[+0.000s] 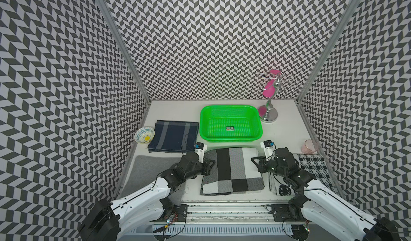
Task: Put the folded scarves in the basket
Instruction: Place the scarf in the basket.
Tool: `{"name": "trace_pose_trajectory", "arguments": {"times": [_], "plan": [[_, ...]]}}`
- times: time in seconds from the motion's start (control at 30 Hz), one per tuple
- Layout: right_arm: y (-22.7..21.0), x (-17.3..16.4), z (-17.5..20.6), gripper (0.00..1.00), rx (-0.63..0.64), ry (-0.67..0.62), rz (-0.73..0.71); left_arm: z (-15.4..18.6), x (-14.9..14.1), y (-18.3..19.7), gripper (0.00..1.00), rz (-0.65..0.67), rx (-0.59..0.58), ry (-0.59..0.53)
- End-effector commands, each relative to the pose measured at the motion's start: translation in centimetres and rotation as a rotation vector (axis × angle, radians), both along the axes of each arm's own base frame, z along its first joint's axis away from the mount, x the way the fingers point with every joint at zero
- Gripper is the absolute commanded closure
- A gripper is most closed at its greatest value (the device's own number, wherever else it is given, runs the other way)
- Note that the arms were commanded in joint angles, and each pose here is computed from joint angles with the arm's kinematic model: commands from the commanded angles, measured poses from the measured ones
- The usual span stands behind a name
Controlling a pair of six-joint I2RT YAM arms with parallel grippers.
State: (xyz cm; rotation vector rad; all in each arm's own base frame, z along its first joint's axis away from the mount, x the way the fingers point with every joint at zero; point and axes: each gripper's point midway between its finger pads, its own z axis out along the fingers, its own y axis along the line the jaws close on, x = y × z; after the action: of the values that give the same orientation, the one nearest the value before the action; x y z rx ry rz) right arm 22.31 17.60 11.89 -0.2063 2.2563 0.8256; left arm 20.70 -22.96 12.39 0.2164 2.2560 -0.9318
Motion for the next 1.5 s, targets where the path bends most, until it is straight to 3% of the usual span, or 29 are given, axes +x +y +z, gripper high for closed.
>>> {"name": "trace_pose_trajectory", "arguments": {"times": [0.0, 0.27, 0.63, 0.87, 1.23, 1.33, 1.47], "plan": [[0.5, 1.1, 4.1, 1.0, 0.036, -0.11, -0.003, 3.1, 0.8, -0.4, 1.0, 0.008, -0.016, -0.057], [0.5, 2.0, 10.8, 1.0, 0.067, -0.211, -0.033, 8.8, 1.0, -1.5, 1.0, -0.001, -0.066, -0.133], [-0.6, 5.3, 17.9, 1.0, 0.028, -0.403, -0.143, 17.4, 5.2, -4.4, 1.0, -0.017, -0.012, -0.321], [-1.4, 6.9, 15.6, 1.0, -0.04, -0.4, -0.21, 23.6, 8.1, -5.5, 1.0, 0.009, 0.015, -0.447], [-2.1, 10.8, 22.5, 1.0, -0.056, -0.532, -0.288, 25.0, 13.1, -8.3, 1.0, -0.03, -0.047, -0.446], [-2.2, 12.3, 22.8, 1.0, -0.056, -0.539, -0.291, 24.6, 14.9, -7.6, 1.0, -0.004, -0.052, -0.443], [-2.5, 15.5, 20.5, 1.0, -0.05, -0.474, -0.271, 22.7, 18.1, -5.3, 1.0, 0.046, -0.065, -0.426]]}}
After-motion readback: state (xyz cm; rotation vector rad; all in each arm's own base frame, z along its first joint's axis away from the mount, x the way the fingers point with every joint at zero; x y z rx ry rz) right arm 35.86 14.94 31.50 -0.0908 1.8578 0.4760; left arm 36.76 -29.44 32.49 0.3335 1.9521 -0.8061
